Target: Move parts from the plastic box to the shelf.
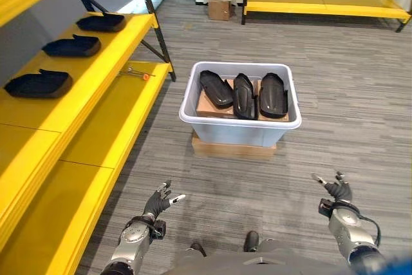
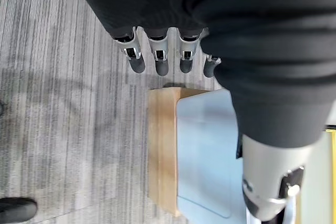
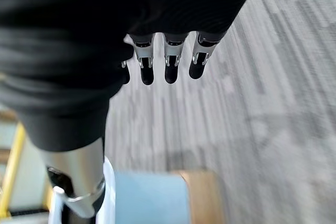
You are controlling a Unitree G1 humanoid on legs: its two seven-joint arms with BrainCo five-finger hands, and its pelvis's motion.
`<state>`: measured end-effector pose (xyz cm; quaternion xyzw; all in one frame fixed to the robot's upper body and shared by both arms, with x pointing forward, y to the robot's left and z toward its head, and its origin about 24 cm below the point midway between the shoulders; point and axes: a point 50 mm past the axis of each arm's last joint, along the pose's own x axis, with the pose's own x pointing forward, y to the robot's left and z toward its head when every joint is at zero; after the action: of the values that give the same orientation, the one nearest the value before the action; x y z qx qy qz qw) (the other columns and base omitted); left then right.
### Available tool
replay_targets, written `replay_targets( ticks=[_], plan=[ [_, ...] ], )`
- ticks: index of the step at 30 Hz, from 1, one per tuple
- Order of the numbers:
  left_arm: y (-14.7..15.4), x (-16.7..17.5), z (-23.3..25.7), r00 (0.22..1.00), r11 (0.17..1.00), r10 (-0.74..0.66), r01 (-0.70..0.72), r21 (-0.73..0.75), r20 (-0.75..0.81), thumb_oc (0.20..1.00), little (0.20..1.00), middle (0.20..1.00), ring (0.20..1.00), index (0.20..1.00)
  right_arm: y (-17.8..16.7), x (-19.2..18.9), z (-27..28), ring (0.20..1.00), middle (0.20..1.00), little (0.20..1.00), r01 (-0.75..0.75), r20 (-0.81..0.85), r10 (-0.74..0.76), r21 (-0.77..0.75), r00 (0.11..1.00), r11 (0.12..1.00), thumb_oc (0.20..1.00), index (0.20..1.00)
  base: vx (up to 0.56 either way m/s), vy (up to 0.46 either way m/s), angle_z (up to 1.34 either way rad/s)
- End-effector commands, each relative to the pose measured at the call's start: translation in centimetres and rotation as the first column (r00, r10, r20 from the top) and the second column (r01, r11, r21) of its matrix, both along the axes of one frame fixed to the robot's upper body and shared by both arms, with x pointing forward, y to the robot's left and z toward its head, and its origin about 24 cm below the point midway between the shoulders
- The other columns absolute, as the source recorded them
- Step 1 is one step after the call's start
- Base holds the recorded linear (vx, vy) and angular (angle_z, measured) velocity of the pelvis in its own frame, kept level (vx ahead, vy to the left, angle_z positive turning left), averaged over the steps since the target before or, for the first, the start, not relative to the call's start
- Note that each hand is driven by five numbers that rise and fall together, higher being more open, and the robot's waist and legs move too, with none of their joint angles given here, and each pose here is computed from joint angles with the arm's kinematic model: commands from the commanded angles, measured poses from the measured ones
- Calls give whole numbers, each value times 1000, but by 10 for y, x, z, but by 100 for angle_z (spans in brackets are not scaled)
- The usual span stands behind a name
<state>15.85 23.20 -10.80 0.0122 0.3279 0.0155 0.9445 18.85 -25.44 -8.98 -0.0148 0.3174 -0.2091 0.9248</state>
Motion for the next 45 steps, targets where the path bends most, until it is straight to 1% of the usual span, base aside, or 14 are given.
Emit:
replay_targets(
  ticks=[1,2,3,5,11,17,21,25,29,31,32,36,40,45],
  plan=[
    [19,15,23,987,998,49,-55,32,151,1000,1000,1000,1000,1000,12,16,11,1000,1000,1000,-181,35,180,22,983,983,1000,1000,224,160,-62],
    [19,15,23,987,998,51,-56,31,152,1000,1000,1000,1000,1000,14,16,10,1000,1000,1000,-194,32,194,23,981,981,1000,1000,233,192,-28],
    [22,16,24,985,997,57,-64,36,162,1000,1000,1000,1000,1000,23,14,8,1000,1000,1000,-253,21,252,41,967,967,1000,1000,214,180,-12],
    [24,17,27,984,997,47,-57,55,173,1000,1000,1000,1000,1000,33,13,5,1000,1000,1000,-290,13,290,68,957,954,1000,1000,289,237,-16],
    [18,34,31,985,996,-40,26,82,170,1000,1000,1000,1000,1000,45,11,2,1000,1000,1000,-326,24,325,107,945,939,1000,1000,259,248,-18],
    [15,37,33,979,988,-113,92,124,167,1000,1000,1000,1000,1000,53,15,2,1000,1000,1000,-384,17,385,131,923,914,1000,1000,315,341,7],
    [15,38,34,975,979,-166,145,143,148,1000,1000,1000,1000,1000,52,20,3,1000,1000,1000,-361,14,363,132,932,923,1000,1000,130,197,21],
    [12,31,31,978,982,-153,135,129,143,1000,1000,1000,1000,1000,51,25,6,1000,1000,1000,-368,37,366,94,930,925,1000,1000,155,95,-13],
    [5,38,34,977,984,-149,133,116,151,1000,1000,1000,1000,1000,50,26,11,1000,1000,1000,-380,66,376,70,924,922,1000,1000,257,-234,-4],
    [1,38,34,971,978,-187,168,126,151,1000,1000,1000,1000,1000,47,24,11,1000,1000,1000,-355,68,350,74,934,932,1000,1000,288,-257,6],
    [-2,35,33,965,972,-215,196,133,147,1000,1000,1000,1000,1000,45,22,10,1000,1000,1000,-327,65,322,72,944,942,1000,1000,194,-265,20],
    [-6,29,29,959,963,-248,229,142,135,1000,1000,1000,1000,1000,42,18,5,1000,1000,1000,-292,25,291,78,956,953,1000,1000,282,-227,45],
    [-11,25,24,964,967,-241,228,117,112,1000,1000,1000,1000,1000,37,15,0,1000,1000,1000,-268,-17,269,62,963,961,1000,1000,368,-273,13],
    [-13,21,20,961,964,-255,245,101,102,1000,1000,1000,1000,1000,25,12,2,1000,1000,1000,-227,-11,227,45,974,973,1000,1000,222,-185,17]
  ],
)
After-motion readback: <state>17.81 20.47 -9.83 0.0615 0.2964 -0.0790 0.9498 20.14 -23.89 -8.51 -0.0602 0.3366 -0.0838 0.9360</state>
